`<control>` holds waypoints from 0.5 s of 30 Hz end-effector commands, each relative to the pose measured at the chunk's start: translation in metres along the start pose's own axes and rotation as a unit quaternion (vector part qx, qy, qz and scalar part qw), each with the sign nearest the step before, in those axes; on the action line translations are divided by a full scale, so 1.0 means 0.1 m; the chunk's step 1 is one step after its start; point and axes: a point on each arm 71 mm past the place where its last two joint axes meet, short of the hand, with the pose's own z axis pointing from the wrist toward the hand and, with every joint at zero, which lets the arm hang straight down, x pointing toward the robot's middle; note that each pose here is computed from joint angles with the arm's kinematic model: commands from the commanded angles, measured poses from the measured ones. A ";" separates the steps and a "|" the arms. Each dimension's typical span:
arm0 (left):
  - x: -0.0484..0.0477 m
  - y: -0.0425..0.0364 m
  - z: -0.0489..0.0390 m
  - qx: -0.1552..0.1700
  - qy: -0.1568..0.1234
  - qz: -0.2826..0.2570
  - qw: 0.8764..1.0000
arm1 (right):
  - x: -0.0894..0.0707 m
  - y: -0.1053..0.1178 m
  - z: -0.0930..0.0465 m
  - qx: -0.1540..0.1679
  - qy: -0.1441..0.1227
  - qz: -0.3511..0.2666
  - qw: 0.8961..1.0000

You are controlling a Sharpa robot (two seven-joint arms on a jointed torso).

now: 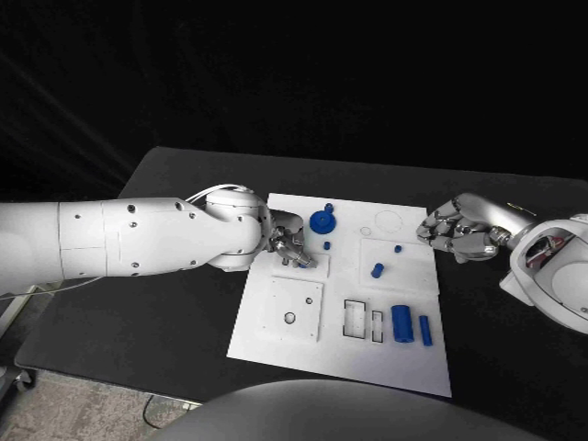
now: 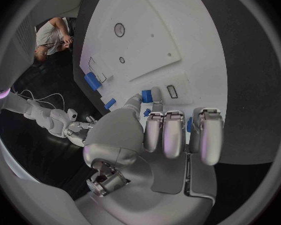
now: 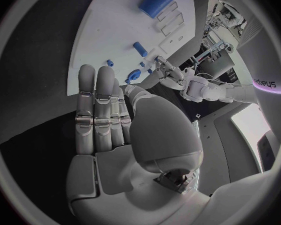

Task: Assemble the parts on the task board

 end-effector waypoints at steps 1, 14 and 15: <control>0.014 -0.013 0.005 0.002 0.004 0.007 1.000 | 0.02 -0.01 0.00 0.006 0.007 -0.003 1.000; 0.020 -0.006 -0.054 0.012 -0.007 -0.029 0.999 | 0.04 -0.04 0.00 0.015 0.016 -0.005 1.000; 0.021 -0.003 -0.060 0.013 -0.007 -0.032 0.999 | 0.04 -0.04 0.00 0.016 0.017 -0.005 1.000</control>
